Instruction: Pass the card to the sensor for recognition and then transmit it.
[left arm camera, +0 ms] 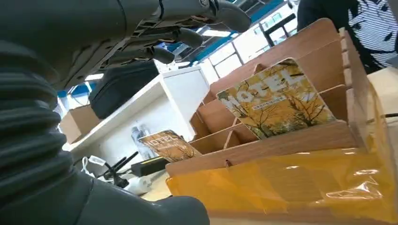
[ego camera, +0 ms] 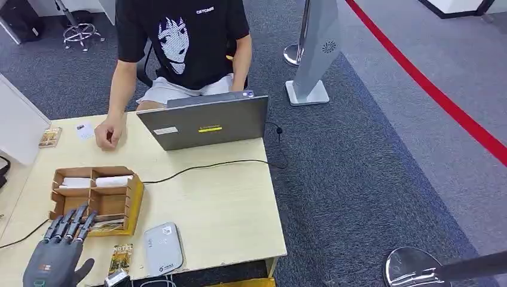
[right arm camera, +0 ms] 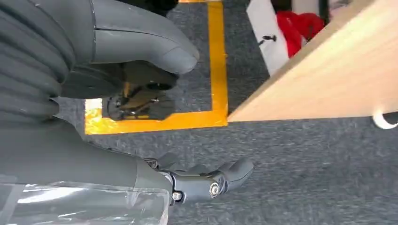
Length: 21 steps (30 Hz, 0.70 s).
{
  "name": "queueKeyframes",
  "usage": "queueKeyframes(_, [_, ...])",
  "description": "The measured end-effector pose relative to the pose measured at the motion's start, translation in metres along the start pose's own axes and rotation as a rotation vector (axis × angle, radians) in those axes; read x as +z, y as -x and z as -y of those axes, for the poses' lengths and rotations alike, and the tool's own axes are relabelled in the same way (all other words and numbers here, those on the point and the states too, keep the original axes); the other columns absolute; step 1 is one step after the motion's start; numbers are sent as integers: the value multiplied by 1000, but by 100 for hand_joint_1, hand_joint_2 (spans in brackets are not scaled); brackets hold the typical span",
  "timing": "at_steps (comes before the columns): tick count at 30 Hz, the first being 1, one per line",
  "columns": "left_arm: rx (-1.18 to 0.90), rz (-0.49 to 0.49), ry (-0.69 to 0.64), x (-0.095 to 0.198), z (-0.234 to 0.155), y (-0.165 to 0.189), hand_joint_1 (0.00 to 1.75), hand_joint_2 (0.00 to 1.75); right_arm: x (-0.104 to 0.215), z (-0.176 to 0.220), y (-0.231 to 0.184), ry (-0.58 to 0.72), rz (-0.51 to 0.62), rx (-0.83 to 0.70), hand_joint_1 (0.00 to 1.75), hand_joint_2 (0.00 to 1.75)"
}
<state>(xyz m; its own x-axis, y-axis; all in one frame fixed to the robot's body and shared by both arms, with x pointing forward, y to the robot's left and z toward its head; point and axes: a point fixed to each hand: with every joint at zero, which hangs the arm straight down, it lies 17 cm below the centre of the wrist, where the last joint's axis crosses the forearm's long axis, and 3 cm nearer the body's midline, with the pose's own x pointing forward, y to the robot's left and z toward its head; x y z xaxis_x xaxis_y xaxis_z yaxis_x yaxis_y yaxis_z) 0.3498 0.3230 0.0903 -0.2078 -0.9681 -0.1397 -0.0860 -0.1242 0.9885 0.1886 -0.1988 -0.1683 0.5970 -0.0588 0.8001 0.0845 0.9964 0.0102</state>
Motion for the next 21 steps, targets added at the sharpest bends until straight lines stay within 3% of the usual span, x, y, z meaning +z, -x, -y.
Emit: queueKeyframes(21, [35, -93, -12, -22, 3, 26, 0, 175, -4, -20, -18, -51, 59, 13, 0, 175])
